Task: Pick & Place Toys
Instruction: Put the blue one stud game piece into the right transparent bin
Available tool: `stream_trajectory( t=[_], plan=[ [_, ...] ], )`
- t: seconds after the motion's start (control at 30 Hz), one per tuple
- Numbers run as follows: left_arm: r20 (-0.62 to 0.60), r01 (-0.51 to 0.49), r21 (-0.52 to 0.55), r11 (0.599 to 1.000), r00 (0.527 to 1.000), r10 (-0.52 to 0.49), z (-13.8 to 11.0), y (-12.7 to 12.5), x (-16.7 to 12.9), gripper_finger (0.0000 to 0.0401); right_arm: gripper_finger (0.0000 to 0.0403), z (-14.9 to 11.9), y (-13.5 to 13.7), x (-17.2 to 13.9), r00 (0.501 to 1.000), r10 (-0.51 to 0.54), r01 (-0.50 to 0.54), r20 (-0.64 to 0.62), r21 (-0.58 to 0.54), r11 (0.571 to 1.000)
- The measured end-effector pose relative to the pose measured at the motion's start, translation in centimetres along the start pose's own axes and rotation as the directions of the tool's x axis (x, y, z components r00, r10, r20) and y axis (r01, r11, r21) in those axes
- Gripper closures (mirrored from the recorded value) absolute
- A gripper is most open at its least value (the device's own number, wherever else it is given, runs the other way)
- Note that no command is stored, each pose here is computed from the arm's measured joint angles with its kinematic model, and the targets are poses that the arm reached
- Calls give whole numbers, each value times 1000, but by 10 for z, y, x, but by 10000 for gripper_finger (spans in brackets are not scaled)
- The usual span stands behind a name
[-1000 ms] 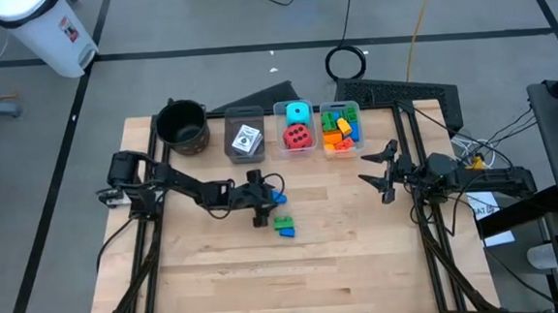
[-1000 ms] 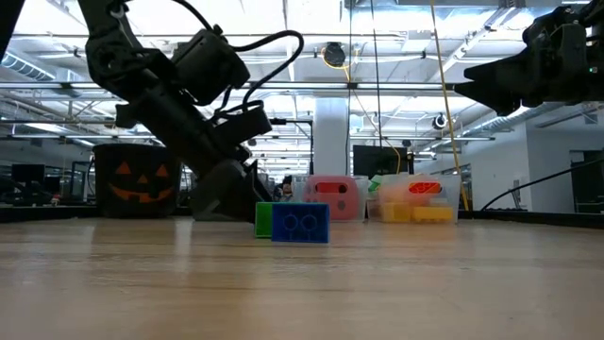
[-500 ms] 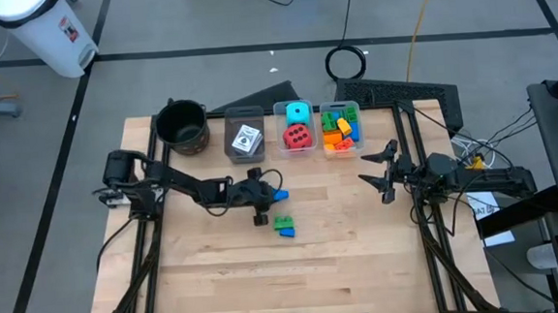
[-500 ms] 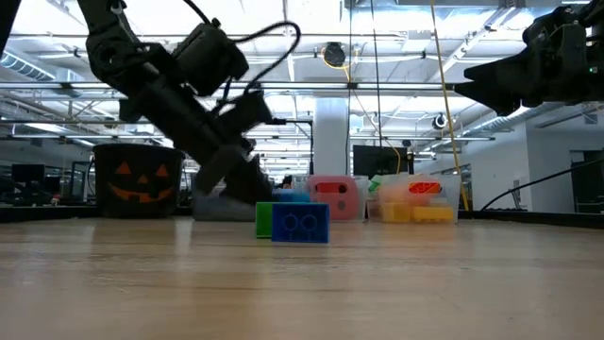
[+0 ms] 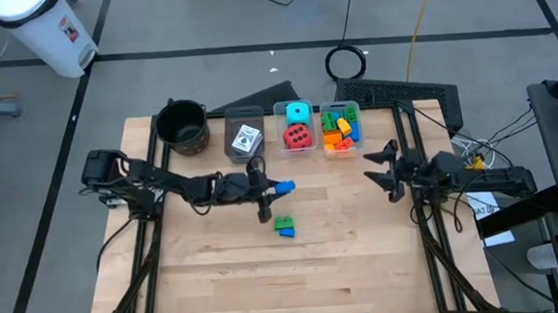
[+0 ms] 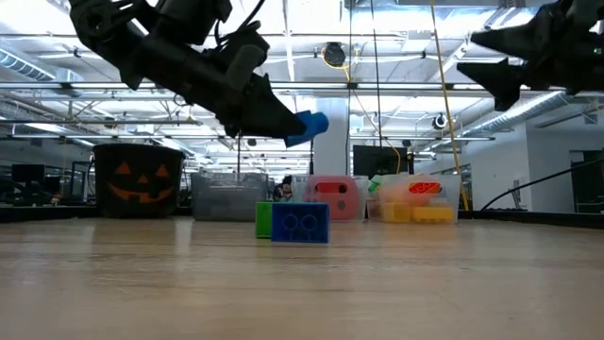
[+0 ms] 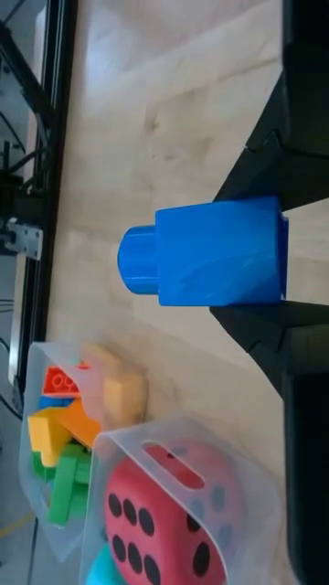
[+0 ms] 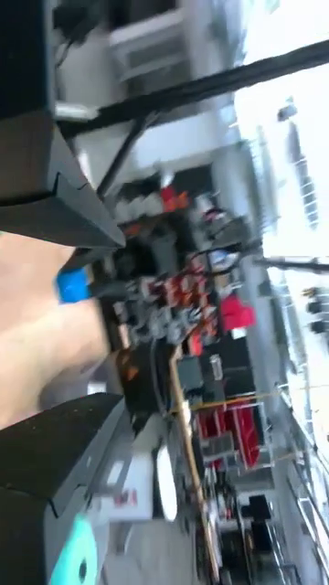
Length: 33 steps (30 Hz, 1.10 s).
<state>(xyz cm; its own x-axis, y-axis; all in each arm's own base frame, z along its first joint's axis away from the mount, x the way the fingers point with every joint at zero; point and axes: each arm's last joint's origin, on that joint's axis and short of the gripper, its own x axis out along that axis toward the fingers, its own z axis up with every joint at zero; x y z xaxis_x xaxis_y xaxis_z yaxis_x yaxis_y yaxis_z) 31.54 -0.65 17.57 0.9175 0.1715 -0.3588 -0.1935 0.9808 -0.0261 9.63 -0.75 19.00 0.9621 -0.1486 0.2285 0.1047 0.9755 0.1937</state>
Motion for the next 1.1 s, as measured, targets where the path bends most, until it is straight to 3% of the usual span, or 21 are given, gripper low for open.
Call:
stream_trajectory(
  t=[0.37, 0.53, 0.73, 0.93, 1.1],
  plan=[
    [-4, 1, -26, 1000, 1000, -1, 0, -1, 0, 272, 154, 15, 3, -1, 988, 29, -53, 152, 158, 986],
    [7, 16, -31, 999, 1000, -16, 3, -2, 1, 272, 156, -1, 3, 7, 1000, 17, -16, -3, 237, 971],
    [33, 53, -1, 999, 998, -53, 12, -8, 2, 272, 156, -20, 8, 24, 989, -33, 60, -144, 192, 979],
    [50, 88, 59, 994, 995, -91, 17, -20, 0, 272, 152, -35, 19, 40, 983, 1, 4, -183, 27, 1000],
    [65, 103, 85, 991, 992, -109, 24, -27, 0, 272, 110, -49, 34, 64, 948, 32, -47, -318, -38, 998]
  ],
)
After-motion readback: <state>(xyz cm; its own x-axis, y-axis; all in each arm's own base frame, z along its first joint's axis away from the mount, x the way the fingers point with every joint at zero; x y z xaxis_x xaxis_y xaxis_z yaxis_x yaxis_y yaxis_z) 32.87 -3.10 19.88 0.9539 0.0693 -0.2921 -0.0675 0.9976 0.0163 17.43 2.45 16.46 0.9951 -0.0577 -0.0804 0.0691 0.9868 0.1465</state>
